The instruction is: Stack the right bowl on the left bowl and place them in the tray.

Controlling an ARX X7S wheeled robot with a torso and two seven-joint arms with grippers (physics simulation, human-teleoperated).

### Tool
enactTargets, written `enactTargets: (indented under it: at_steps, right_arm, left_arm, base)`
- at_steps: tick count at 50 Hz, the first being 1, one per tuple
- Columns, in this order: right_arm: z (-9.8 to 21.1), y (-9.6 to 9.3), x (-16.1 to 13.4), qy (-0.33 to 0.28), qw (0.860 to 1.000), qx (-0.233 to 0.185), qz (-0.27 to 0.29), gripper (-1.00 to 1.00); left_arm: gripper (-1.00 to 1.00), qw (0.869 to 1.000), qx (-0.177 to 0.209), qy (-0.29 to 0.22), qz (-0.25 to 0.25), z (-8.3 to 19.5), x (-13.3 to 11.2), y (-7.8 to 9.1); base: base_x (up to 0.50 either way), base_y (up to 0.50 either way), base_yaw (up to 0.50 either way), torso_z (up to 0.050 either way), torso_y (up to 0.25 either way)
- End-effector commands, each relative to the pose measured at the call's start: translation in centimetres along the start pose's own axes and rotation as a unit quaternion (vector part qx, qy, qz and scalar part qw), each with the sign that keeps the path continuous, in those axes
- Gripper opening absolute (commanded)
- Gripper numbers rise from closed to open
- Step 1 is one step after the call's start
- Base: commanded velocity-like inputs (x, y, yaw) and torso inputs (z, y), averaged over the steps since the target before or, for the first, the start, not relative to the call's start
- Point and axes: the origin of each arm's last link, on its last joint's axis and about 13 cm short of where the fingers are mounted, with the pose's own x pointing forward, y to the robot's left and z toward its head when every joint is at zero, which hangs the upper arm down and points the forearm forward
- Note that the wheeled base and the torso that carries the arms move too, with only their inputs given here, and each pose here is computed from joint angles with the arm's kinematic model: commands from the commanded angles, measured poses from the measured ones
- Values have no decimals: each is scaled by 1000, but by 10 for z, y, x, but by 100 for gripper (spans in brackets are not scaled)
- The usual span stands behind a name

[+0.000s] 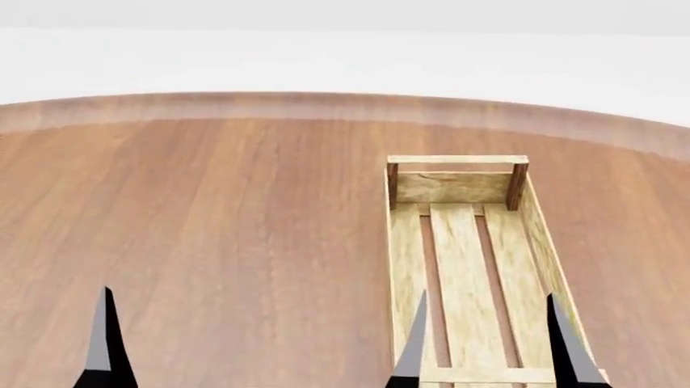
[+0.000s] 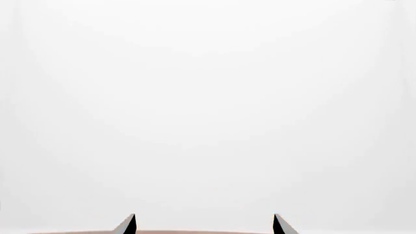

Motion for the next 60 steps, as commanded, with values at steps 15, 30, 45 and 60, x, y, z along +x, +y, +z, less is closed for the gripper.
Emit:
enactTargets:
  at_steps: [15,30,45,60]
  right_arm:
    - [0,-3,-2,-16,1000,8,3,100]
    - [-1,-3,-2,-15,1000,9,1,100]
    - [-1,-3,-1,-7,1000,2,-4,100]
    - [-4,-3,-2,-2,1000,-1,-6,100]
  left_arm:
    - [100,1000,9,2,3,-1,-1,1]
    - [100,1000,8,3,6,-2,-1,2]
    - [100,1000,6,11,5,-4,-2,2]
    - [100,1000,-19,25,2,-3,-2,1]
  base:
    - [12,-462,0,0,0]
    - [10,-323,0,0,0]
    - [0,-2,0,0,0]
    - [0,0,0,22,0]
